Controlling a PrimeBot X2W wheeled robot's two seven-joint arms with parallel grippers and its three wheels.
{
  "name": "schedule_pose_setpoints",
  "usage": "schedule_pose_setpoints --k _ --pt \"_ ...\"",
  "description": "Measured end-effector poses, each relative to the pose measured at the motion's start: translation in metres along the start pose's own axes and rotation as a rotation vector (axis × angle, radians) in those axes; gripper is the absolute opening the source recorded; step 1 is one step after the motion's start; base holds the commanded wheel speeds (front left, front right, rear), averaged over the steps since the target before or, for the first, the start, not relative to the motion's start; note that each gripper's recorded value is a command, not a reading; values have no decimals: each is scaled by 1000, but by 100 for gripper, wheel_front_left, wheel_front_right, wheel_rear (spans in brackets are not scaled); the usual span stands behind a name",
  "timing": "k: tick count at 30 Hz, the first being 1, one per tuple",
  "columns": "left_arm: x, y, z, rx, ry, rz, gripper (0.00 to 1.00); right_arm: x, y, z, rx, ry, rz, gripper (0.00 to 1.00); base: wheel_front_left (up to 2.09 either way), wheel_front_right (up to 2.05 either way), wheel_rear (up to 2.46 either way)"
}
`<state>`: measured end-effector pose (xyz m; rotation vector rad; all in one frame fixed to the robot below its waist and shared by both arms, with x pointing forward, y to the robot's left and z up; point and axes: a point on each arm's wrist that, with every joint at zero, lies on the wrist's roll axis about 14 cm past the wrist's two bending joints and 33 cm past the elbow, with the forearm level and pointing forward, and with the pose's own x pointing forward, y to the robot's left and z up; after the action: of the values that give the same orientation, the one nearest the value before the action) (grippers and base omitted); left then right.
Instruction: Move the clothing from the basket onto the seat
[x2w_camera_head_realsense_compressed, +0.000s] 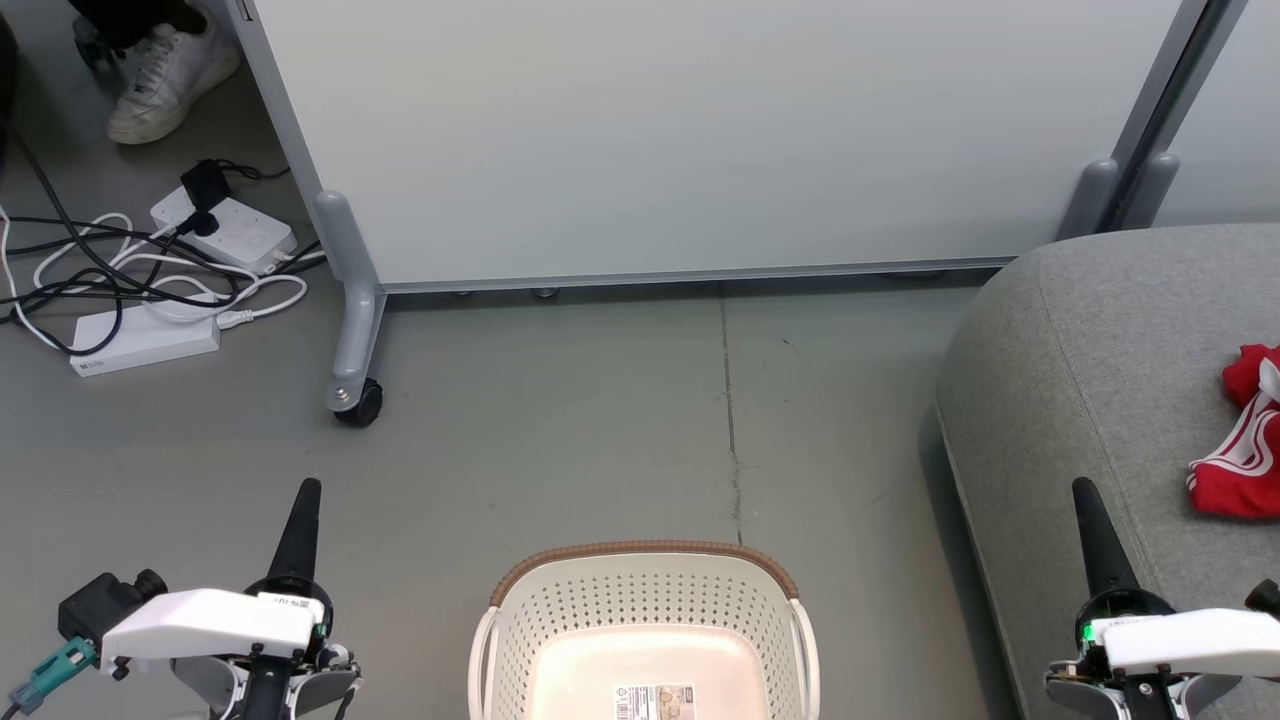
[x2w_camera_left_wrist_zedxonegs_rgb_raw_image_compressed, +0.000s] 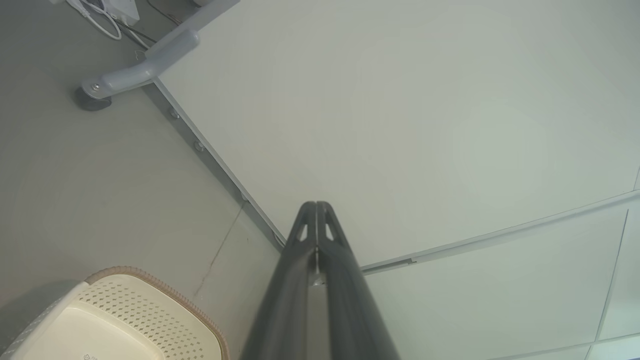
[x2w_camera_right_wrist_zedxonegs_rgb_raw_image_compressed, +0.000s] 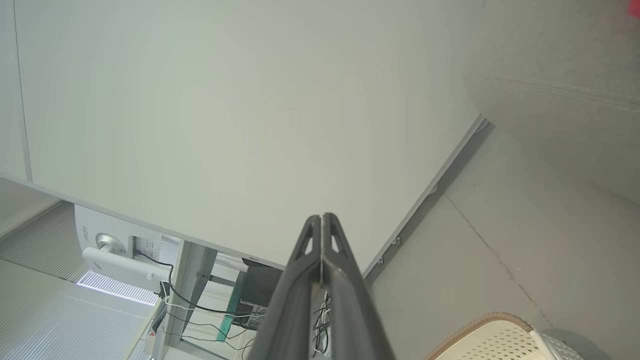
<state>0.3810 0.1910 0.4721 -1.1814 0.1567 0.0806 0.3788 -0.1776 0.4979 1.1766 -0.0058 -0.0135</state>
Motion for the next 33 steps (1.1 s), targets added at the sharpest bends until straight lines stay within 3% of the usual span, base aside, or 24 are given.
schedule_pose_setpoints --k 33 --pt "10 -21 16 -259 5 -95 0 3 0 13 264 -27 -11 0 0 0 0"
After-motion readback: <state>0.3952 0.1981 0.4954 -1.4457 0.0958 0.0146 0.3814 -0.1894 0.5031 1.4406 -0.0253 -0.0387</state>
